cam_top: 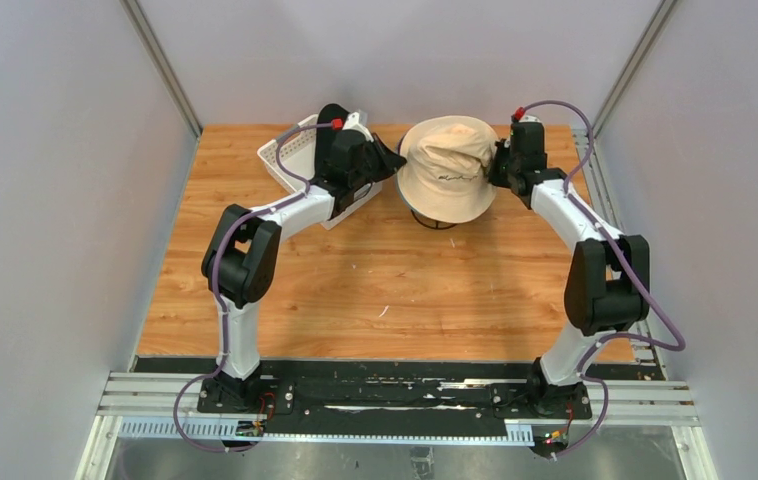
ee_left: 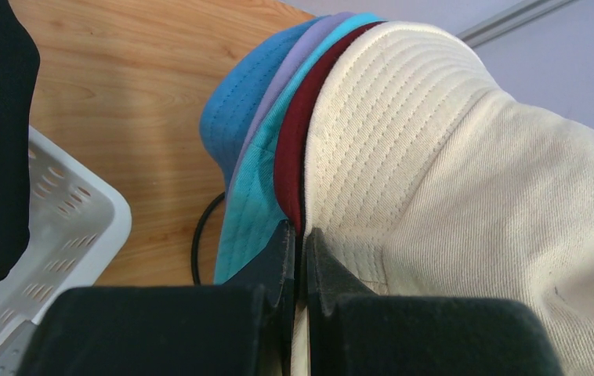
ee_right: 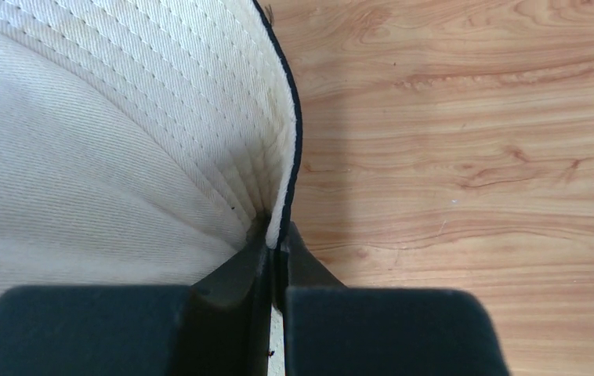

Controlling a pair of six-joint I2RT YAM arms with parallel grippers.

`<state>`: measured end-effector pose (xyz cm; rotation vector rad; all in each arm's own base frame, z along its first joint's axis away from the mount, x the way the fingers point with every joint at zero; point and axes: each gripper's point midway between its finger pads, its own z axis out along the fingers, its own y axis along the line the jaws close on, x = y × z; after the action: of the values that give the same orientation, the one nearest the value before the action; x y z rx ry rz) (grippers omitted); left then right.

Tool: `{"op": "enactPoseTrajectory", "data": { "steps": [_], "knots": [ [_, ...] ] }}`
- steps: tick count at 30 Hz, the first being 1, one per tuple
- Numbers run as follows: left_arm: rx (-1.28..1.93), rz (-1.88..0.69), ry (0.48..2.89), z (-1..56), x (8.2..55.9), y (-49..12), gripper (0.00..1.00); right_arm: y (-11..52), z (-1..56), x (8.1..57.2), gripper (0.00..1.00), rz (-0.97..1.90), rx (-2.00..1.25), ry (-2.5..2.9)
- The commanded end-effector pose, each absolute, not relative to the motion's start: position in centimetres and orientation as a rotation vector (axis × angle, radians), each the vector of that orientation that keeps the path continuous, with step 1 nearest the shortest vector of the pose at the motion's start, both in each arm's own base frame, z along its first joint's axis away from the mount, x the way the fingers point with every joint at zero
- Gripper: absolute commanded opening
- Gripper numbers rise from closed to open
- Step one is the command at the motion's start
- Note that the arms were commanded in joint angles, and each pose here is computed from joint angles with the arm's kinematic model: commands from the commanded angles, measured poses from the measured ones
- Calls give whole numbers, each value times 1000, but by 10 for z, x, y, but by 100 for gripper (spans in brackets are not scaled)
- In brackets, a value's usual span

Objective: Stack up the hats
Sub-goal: Stack the hat on the hat.

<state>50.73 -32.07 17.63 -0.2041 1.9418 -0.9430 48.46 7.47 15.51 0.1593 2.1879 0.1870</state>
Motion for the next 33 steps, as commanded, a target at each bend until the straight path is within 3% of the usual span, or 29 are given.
{"op": "enactPoseTrajectory", "data": {
  "steps": [1,12,33],
  "knots": [
    [-277,-603,2318,43,477,-268,0,73,131,468,0,78,89,2287],
    [-294,-547,2384,20,469,-262,0,75,61,482,0,-77,52,2502],
    [-316,-541,2418,6,456,-257,0,77,6,459,1,-96,58,2705]
  ]
}}
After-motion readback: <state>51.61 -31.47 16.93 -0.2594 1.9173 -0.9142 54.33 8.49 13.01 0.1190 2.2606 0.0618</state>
